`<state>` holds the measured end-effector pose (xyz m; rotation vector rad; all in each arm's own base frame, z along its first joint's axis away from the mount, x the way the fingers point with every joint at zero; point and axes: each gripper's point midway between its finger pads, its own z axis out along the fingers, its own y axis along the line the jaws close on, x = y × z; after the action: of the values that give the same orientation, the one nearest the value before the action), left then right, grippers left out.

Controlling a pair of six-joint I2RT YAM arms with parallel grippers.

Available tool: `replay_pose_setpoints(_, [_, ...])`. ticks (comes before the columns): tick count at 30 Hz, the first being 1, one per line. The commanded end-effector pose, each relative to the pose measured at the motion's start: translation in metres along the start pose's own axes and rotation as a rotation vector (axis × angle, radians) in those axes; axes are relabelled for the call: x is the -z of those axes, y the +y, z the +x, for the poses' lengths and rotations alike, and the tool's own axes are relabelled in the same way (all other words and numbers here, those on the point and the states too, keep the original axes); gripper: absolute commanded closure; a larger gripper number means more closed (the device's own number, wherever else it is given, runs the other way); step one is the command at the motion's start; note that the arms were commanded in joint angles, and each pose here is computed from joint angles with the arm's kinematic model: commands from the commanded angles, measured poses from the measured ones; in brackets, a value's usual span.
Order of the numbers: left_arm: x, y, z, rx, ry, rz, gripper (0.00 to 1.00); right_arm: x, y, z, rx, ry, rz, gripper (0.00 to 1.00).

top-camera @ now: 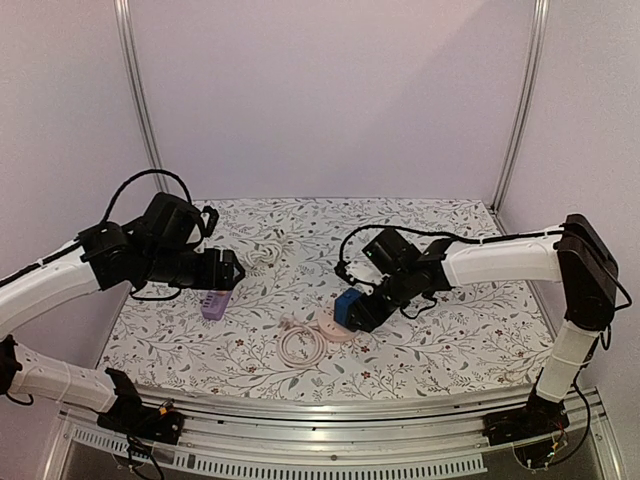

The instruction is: Insert the plug

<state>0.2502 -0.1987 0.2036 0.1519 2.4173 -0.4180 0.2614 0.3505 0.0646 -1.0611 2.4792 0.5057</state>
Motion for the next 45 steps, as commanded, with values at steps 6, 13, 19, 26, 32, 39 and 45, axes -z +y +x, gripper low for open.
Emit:
replay_pose_setpoints(6, [0.001,-0.015,-0.012,-0.025,-0.022,0.024,0.18,-0.017,-0.009,0.053,0.039,0.143,0.019,1.0])
replay_pose_setpoints(13, [0.002,-0.02,-0.012,-0.032,-0.021,0.03,0.18,-0.019,-0.008,0.056,0.032,0.139,0.011,1.0])
replay_pose_setpoints(19, [0.003,-0.023,-0.012,-0.041,-0.017,0.027,0.18,-0.029,-0.016,0.07,0.021,0.183,0.045,1.0])
replay_pose_setpoints(26, [0.001,-0.027,-0.013,-0.049,-0.013,0.027,0.18,-0.038,-0.019,0.085,-0.022,0.222,0.055,1.0])
replay_pose_setpoints(32, [-0.001,-0.031,-0.013,-0.06,-0.005,0.03,0.18,-0.035,-0.016,0.096,0.124,0.225,0.058,1.0])
replay_pose_setpoints(39, [0.0,-0.032,-0.014,-0.068,-0.003,0.031,0.18,-0.029,-0.014,0.081,0.2,0.246,0.048,1.0])
replay_pose_setpoints(45, [0.001,-0.033,-0.013,-0.074,0.0,0.035,0.18,-0.034,-0.009,0.074,0.18,0.277,0.023,1.0])
